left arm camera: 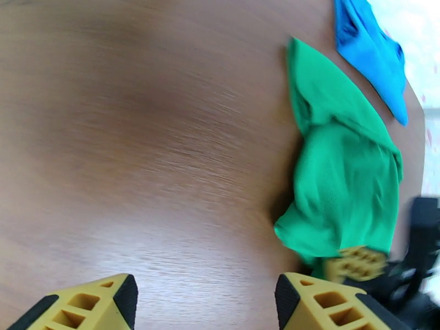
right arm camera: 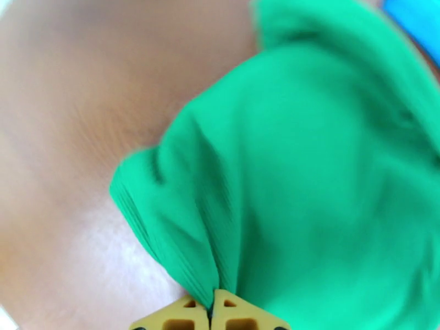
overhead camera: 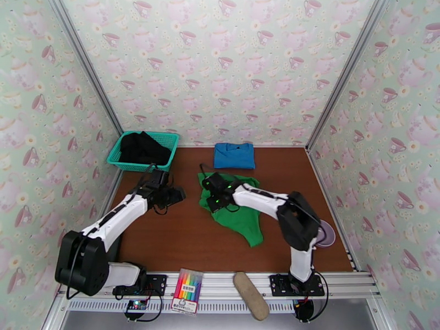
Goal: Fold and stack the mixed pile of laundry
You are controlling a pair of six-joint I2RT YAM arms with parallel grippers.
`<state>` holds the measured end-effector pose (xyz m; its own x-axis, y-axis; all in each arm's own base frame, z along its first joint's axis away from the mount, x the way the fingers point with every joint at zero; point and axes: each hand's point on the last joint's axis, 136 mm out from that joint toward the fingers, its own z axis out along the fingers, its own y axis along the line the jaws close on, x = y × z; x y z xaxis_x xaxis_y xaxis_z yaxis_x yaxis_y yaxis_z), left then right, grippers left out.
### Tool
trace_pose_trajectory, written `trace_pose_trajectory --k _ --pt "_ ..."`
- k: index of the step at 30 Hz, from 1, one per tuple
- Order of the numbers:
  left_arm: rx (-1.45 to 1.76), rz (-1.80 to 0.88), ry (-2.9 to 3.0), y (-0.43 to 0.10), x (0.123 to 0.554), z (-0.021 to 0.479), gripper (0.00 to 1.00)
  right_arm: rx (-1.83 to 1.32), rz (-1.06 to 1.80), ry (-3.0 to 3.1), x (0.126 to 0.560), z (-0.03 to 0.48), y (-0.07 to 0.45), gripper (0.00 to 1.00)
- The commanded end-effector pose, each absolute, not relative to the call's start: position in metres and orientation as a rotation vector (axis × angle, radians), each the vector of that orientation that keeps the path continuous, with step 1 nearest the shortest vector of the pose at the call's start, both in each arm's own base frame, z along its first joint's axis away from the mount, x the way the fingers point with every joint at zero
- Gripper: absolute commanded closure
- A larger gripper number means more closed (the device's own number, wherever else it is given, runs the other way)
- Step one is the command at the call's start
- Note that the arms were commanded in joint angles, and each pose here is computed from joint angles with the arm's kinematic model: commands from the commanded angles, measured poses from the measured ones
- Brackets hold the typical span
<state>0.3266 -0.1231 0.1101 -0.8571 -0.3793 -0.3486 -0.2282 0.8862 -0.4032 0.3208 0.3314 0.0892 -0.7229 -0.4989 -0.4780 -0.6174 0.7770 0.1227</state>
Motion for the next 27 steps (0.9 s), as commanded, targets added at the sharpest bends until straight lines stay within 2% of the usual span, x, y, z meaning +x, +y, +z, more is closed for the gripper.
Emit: trace_pose_trajectory --k 1,8,14,17,21,27 --pt "-0.417 -0.582 2.63 -0.147 0.333 0.099 0.31 -0.886 0.517 2.555 0.307 0.09 0.338 1.0" --pt "-0.375 -0.728 2.681 -0.201 0.341 0.08 0.37 -0.832 0.449 2.616 0.31 0.075 0.328 1.0" --pt "-0.365 -0.766 2.659 -0.225 0.341 0.085 0.37 -0.724 0.438 2.522 0.326 0.124 0.315 1.0" --pt "-0.285 -0.771 2.644 -0.241 0.339 0.099 0.32 -0.621 0.432 2.503 0.339 0.144 0.293 1.0" --pt "-0.138 -0.629 2.676 -0.25 0.33 0.092 0.26 -0.534 0.48 2.501 0.35 0.154 0.271 1.0" --pt "-0.034 -0.587 2.672 -0.266 0.338 0.074 0.25 -0.539 0.526 2.522 0.35 0.148 0.27 1.0"
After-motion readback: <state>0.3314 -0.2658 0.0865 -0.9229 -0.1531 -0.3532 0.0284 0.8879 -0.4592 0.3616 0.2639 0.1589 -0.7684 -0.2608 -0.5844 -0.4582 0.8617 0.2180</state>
